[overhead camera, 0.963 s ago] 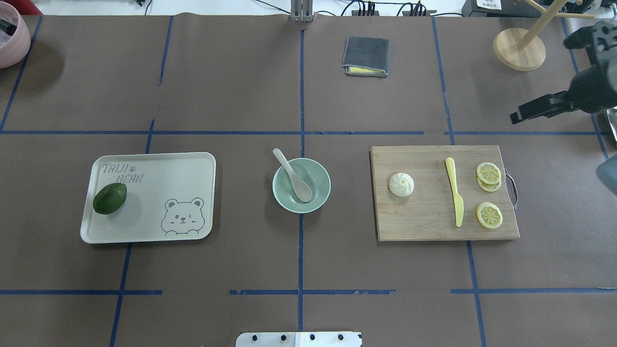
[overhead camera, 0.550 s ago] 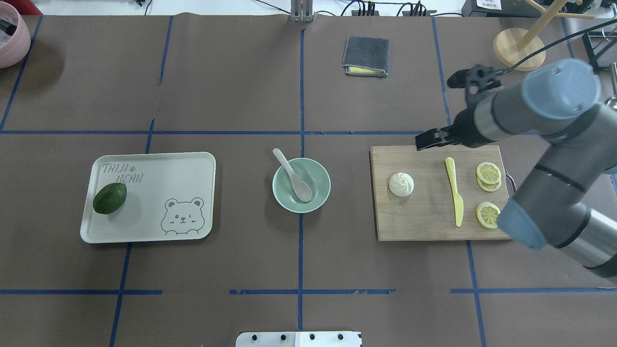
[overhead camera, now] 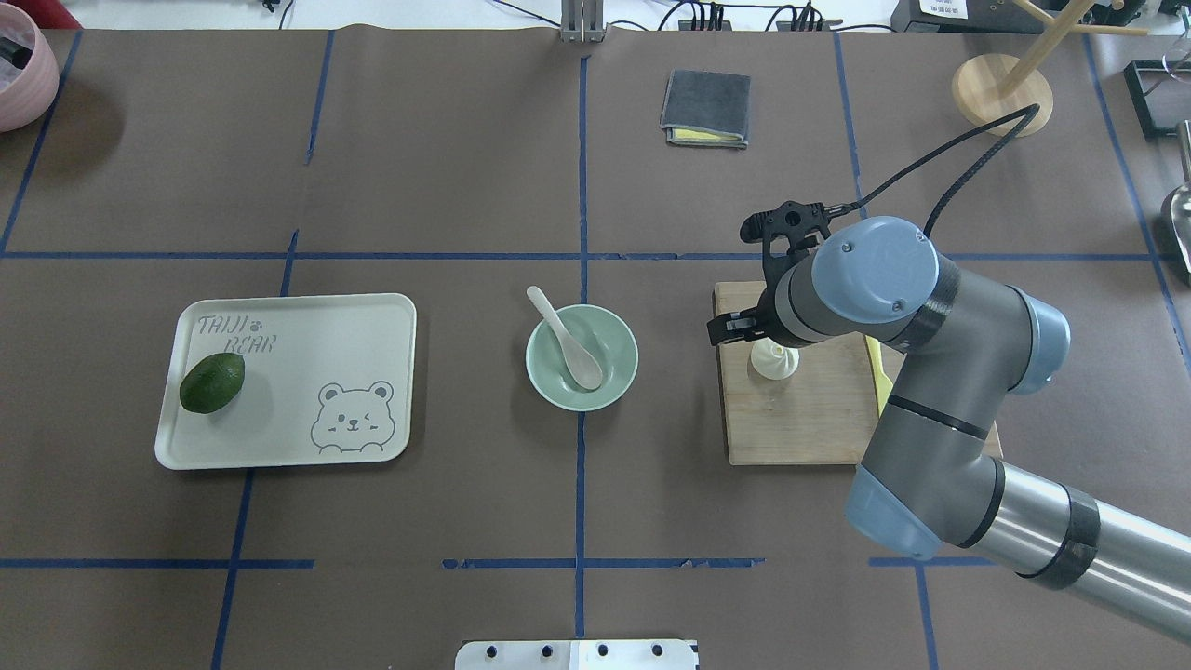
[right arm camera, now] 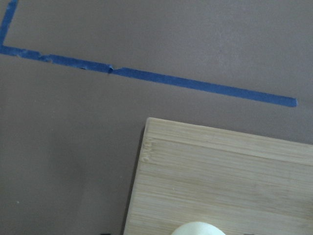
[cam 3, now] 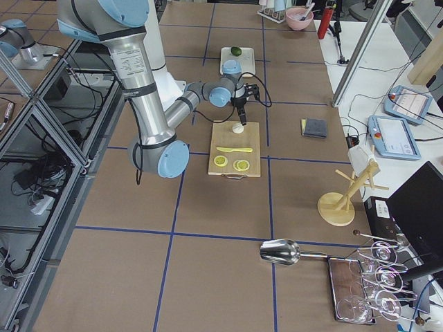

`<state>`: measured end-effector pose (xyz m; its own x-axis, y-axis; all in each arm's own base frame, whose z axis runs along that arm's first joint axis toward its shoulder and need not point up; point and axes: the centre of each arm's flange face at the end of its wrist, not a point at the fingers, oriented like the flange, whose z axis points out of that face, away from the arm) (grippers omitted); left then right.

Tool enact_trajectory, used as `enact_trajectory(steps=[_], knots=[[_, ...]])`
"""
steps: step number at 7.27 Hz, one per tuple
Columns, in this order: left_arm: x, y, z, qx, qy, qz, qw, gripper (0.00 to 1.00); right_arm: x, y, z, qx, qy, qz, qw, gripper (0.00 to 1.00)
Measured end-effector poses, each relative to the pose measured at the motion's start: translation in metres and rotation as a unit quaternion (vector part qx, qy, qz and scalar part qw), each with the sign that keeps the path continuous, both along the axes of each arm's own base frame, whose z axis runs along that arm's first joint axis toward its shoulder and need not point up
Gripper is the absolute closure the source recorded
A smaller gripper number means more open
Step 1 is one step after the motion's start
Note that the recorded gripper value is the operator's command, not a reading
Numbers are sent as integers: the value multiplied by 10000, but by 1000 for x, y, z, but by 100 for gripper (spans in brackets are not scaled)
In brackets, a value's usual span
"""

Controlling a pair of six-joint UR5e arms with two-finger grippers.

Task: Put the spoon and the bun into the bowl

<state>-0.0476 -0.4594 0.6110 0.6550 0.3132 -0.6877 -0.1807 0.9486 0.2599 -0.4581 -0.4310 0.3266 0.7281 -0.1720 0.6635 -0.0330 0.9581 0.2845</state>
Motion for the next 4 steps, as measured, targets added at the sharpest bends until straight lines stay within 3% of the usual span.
enact_trajectory(steps=[1, 3, 4], knots=[[0, 0, -1, 8, 1, 1, 10000, 0, -1, 5, 10, -27, 103, -33, 9999, 22], [0, 0, -2, 19, 2, 1, 10000, 0, -7, 13, 19, -64, 184, -107, 9998, 79], [0, 0, -2, 24, 2, 2, 10000, 0, -9, 15, 20, -80, 193, -123, 9997, 100]])
